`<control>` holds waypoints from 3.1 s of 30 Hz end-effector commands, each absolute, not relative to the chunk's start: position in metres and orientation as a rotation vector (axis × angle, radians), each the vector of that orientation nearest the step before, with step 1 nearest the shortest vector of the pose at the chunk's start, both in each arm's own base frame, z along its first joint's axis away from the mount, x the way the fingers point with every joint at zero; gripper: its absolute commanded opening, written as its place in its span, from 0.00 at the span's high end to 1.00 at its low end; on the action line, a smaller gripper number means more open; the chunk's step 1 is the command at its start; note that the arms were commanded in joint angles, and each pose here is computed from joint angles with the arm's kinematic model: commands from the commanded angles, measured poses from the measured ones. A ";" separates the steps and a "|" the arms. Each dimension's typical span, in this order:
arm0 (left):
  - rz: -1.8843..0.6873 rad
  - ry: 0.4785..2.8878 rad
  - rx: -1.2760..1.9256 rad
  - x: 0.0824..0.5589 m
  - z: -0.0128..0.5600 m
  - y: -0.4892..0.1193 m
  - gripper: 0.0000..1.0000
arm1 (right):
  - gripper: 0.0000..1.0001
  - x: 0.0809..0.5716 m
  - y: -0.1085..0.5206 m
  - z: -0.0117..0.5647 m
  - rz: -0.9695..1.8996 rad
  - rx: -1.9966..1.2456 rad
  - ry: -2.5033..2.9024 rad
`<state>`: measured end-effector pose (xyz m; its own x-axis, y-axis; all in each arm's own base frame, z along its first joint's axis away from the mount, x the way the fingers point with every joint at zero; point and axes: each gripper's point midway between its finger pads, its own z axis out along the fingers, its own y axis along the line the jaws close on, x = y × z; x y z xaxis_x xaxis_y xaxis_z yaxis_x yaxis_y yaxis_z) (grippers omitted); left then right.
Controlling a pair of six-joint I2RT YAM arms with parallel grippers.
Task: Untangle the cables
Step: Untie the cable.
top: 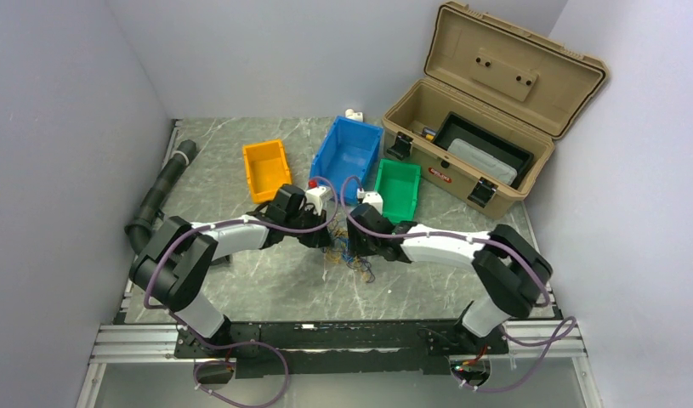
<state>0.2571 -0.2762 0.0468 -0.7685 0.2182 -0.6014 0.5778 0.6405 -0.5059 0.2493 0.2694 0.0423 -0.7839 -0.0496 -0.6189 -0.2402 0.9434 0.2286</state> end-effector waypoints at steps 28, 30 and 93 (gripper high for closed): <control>-0.859 2.204 0.577 0.279 0.082 -0.262 1.00 | 0.55 0.251 0.158 0.099 0.416 0.179 2.249; -0.891 2.200 0.610 0.275 0.082 -0.268 1.00 | 0.49 0.247 0.180 0.121 0.595 0.058 2.165; -0.456 2.282 0.504 0.294 0.071 -0.229 1.00 | 1.00 0.250 0.109 0.131 0.344 0.393 2.077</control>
<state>0.2872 -0.2910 0.1103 -0.6217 0.0992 -0.7769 0.5747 0.7317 -0.3665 0.2421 0.1504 0.1342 -0.5524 0.5611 -0.6164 0.1736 0.8007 0.5733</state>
